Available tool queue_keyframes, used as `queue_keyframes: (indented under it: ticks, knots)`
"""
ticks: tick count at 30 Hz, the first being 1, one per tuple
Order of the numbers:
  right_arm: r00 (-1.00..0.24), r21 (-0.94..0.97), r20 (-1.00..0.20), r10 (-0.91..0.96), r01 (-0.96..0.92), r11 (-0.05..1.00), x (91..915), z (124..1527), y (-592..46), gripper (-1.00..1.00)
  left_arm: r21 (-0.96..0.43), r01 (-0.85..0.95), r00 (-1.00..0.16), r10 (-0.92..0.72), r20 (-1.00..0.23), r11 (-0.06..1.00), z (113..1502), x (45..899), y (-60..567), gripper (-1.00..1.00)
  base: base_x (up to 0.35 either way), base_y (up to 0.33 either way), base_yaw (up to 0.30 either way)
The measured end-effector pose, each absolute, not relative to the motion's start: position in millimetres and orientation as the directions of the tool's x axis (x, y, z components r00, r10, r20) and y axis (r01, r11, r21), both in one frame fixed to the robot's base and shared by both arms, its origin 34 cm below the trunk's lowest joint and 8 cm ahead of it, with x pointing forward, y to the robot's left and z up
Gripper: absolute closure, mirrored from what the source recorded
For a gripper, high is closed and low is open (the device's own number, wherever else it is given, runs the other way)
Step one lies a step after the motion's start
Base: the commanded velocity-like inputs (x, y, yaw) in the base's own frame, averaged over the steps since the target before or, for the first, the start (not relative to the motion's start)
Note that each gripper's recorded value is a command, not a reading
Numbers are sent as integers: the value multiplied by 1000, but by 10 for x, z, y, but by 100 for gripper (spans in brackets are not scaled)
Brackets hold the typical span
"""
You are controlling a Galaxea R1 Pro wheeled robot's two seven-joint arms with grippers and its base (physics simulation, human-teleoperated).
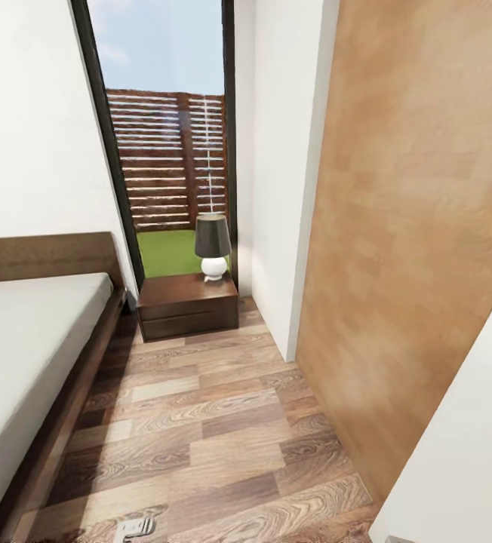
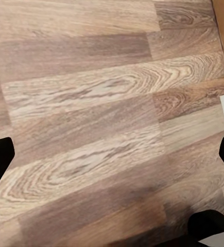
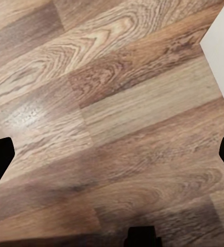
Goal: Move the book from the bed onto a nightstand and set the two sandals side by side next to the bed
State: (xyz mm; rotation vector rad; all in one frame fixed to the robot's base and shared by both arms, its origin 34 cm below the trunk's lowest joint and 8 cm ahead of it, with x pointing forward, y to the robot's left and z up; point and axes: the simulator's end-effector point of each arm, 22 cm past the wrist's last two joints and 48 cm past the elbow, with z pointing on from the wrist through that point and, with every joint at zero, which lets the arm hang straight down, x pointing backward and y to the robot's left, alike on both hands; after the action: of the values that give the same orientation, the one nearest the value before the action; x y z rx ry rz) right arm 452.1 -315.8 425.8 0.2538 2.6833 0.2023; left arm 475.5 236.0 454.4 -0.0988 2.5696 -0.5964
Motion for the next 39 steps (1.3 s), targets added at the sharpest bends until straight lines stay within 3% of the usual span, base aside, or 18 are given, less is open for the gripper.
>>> queue_keyframes:
  ticks: [30, 39]
  knots:
    - [-899, 179, -383, 214, 155, 972, 4430, 4170, -3158, -100, -432, 27, -887, -178, -427, 901, 4448, 4669, 2360, -100, 0, -1, 0]
    - [-900, 178, -381, 213, 155, 972, 4420, 4160, -3161, -100, -431, 27, -889, -175, -423, 902, 4433, 4655, 2360, -100, 0, -173, 0]
